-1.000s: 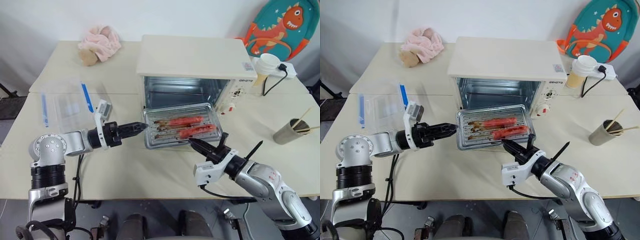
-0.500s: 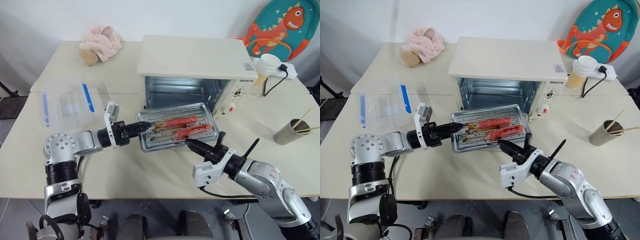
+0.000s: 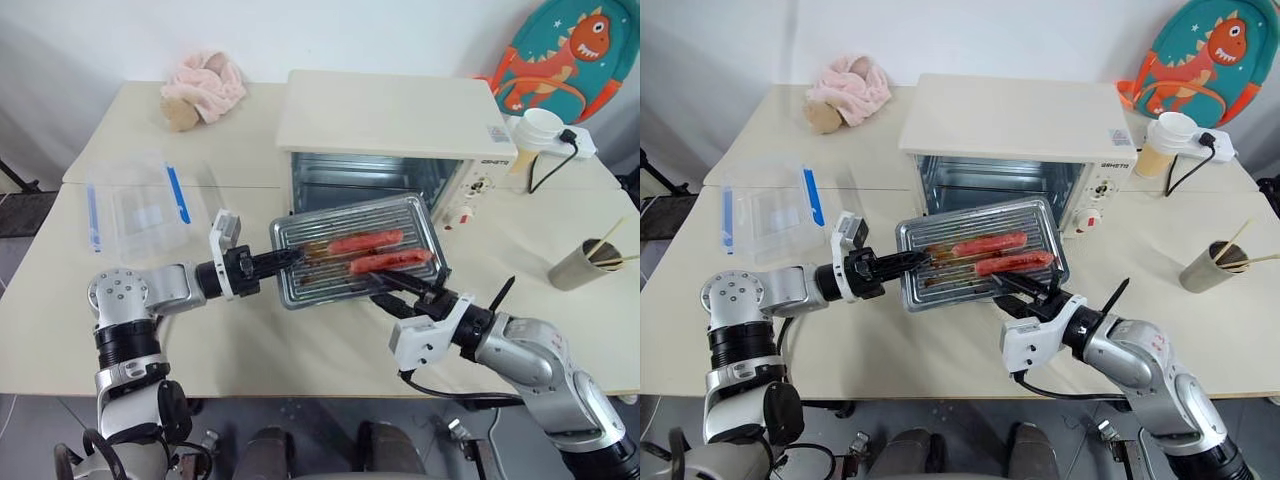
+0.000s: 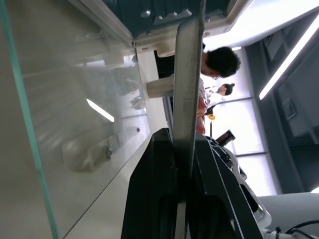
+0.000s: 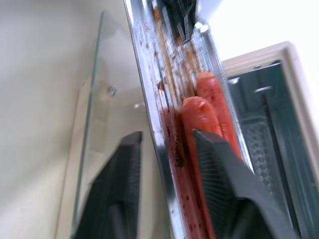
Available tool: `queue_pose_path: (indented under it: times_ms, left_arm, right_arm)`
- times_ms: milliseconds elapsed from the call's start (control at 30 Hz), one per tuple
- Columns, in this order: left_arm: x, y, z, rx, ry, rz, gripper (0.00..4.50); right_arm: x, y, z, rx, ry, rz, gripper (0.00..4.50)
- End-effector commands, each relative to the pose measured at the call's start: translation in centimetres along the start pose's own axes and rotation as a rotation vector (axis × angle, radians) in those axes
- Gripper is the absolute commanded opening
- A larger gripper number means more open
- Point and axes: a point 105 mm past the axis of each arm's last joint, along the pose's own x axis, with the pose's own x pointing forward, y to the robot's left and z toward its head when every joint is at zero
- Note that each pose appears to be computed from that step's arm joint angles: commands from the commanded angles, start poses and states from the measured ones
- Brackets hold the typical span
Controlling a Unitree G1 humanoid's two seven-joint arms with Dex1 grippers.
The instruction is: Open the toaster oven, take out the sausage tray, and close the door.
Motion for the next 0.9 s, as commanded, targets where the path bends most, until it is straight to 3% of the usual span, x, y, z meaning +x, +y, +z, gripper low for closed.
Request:
queue_pose_path:
  times_ms: [33, 100, 333, 433, 700, 900]
  left_arm:
    - [-1.1, -1.6, 1.5, 0.018, -0.048, -0.047, 0.0]
    - [-2.2, -1.5, 1.9, 0.014, -0.058, -0.014, 0.0]
    - [-7.4, -1.1, 2.2, -0.03, -0.066, 0.095, 0.0]
    - [-9.3, -1.7, 1.9, -0.057, -0.054, 0.092, 0.0]
    - [-14.8, -1.8, -0.5, -0.143, -0.202, 0.054, 0.0]
    - [-18.5, -2.3, -1.4, -0.093, -0.428, 0.026, 0.0]
  right_arm:
    - [-1.3, -0.3, 1.6, 0.058, -0.106, 0.035, 2.72]
    - [-2.5, 0.5, 2.2, 0.103, -0.165, 0.109, 3.34]
    - [-6.2, 2.6, 1.4, 0.288, -0.161, 0.251, 3.34]
    - [-7.0, 2.5, -0.6, 0.347, -0.092, 0.222, 2.72]
    - [-8.8, 2.4, -6.5, 0.513, 0.091, 0.084, 0.03]
    - [-9.7, 3.6, -9.1, 0.588, 0.16, 0.063, 0.03]
